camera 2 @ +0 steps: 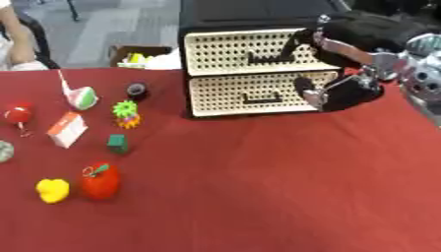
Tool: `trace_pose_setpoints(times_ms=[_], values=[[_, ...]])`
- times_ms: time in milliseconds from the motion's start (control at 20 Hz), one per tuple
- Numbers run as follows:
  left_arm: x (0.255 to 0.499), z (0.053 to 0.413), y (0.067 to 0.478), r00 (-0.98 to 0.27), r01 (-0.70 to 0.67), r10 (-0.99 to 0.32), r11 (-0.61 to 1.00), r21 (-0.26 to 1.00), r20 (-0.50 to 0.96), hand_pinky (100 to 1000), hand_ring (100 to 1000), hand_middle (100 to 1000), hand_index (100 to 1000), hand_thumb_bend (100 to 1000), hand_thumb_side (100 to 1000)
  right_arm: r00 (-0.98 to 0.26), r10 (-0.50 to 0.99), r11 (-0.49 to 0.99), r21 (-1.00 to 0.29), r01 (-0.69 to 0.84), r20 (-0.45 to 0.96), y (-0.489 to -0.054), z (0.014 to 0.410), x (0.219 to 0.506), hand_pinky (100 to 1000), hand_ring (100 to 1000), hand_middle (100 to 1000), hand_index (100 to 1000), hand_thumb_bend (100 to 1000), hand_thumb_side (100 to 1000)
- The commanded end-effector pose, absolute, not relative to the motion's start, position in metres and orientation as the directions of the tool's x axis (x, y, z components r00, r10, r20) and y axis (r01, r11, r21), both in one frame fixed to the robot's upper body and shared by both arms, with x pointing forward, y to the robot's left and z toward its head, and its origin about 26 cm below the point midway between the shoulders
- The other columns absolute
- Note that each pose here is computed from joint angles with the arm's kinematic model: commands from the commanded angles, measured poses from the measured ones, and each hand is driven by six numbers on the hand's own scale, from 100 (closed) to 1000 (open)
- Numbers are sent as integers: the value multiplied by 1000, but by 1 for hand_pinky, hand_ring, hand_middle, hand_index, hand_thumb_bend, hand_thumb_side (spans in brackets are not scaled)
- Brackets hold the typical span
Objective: Pick up objects from table and place into drawer.
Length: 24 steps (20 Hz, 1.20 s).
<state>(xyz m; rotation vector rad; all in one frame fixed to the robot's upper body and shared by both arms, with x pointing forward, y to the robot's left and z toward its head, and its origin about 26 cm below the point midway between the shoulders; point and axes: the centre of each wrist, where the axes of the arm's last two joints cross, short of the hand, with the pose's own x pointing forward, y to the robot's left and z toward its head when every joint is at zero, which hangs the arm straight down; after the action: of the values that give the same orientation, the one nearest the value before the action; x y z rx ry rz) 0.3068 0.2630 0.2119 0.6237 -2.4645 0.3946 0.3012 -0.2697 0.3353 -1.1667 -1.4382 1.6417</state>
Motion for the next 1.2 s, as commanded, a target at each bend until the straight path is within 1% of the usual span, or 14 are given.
trace_pose_setpoints(times_ms=[50, 300, 600, 900, 1200], values=[[304, 221, 264, -753, -499, -349, 856, -138, 557, 515, 569, 603, 745, 100, 777, -373, 900, -210, -974, 85, -226, -270, 341, 306, 100, 100, 100, 820, 100, 150], [305, 221, 263, -754, -497, -346, 857, -140, 558, 514, 569, 600, 743, 100, 777, -387, 898, -200, -977, 67, -211, -267, 340, 316, 100, 100, 100, 871, 100, 147], [305, 221, 262, -756, -493, -342, 859, -141, 559, 513, 568, 597, 741, 100, 777, -388, 900, -192, -980, 57, -199, -265, 341, 330, 100, 100, 100, 871, 100, 146], [305, 221, 262, -756, -491, -341, 860, -141, 559, 513, 568, 596, 741, 100, 777, -358, 909, -205, -977, 62, -213, -267, 341, 340, 100, 100, 100, 871, 100, 146], [305, 222, 261, -757, -489, -340, 861, -140, 558, 513, 568, 595, 740, 100, 777, -315, 919, -221, -971, 88, -238, -271, 342, 345, 100, 100, 100, 869, 100, 149]])
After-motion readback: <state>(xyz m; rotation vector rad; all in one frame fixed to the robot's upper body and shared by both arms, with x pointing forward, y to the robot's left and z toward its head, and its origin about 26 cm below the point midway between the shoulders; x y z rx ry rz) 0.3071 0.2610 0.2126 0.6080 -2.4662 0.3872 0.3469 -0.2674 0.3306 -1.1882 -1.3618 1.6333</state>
